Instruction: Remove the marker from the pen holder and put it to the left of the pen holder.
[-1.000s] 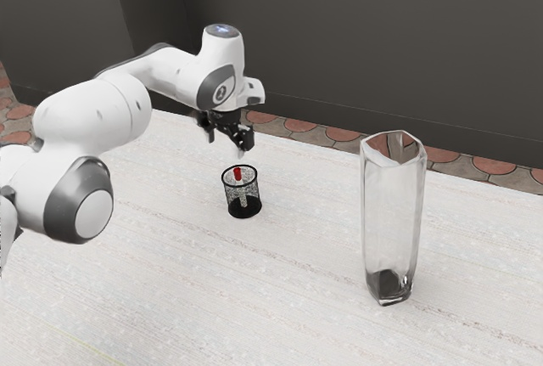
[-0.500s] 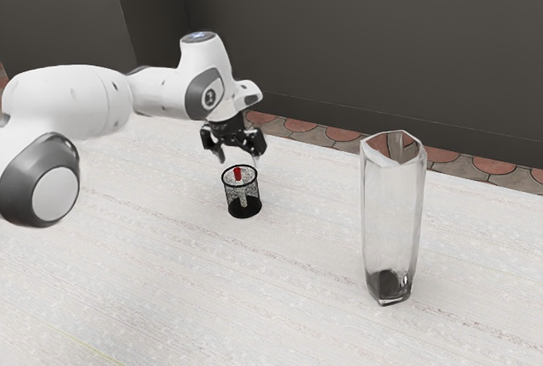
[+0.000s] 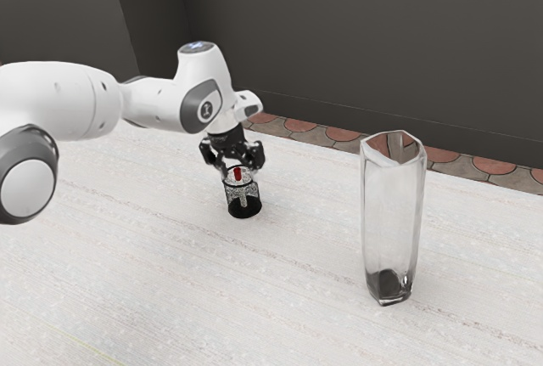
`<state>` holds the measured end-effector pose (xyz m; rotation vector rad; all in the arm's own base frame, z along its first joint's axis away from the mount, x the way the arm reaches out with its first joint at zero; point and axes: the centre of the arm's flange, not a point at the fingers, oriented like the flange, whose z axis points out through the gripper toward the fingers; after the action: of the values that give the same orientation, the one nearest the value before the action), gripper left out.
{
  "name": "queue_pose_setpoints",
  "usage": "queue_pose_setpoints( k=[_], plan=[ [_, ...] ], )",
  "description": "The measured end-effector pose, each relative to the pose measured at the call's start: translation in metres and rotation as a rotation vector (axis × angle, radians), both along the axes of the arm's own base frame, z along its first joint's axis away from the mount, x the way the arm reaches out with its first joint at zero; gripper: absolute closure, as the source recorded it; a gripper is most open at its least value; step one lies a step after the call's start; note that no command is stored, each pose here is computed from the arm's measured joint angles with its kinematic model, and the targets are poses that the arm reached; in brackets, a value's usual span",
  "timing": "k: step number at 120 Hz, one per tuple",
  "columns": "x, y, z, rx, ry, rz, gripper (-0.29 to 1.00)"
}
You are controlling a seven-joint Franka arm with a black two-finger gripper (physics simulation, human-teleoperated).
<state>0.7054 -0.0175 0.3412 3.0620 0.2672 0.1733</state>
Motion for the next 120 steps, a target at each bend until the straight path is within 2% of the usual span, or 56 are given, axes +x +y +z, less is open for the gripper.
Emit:
queue_pose_setpoints(
  k=[18,39,64,72,81,90,96,106,116,120],
  plan=[
    [-0.001,0.002,0.002,-0.004,-0.002,0.021,0.5],
    [-0.001,0.003,0.002,-0.006,0.001,0.04,0.67],
    [-0.012,0.011,0.042,-0.004,-0.034,0.072,0.73],
    [-0.031,0.014,0.071,0.003,-0.055,0.078,0.74],
    [-0.063,0.019,0.13,0.026,-0.119,0.081,0.75],
    [-0.088,0.049,0.165,0.046,-0.154,0.129,0.75],
    [-0.093,0.083,0.149,0.06,-0.12,0.187,0.75],
    [-0.081,0.137,0.085,0.074,-0.027,0.274,0.75],
    [-0.069,0.152,0.04,0.075,0.027,0.301,0.75],
    [-0.066,0.15,0.032,0.071,0.033,0.302,0.67]
  ],
)
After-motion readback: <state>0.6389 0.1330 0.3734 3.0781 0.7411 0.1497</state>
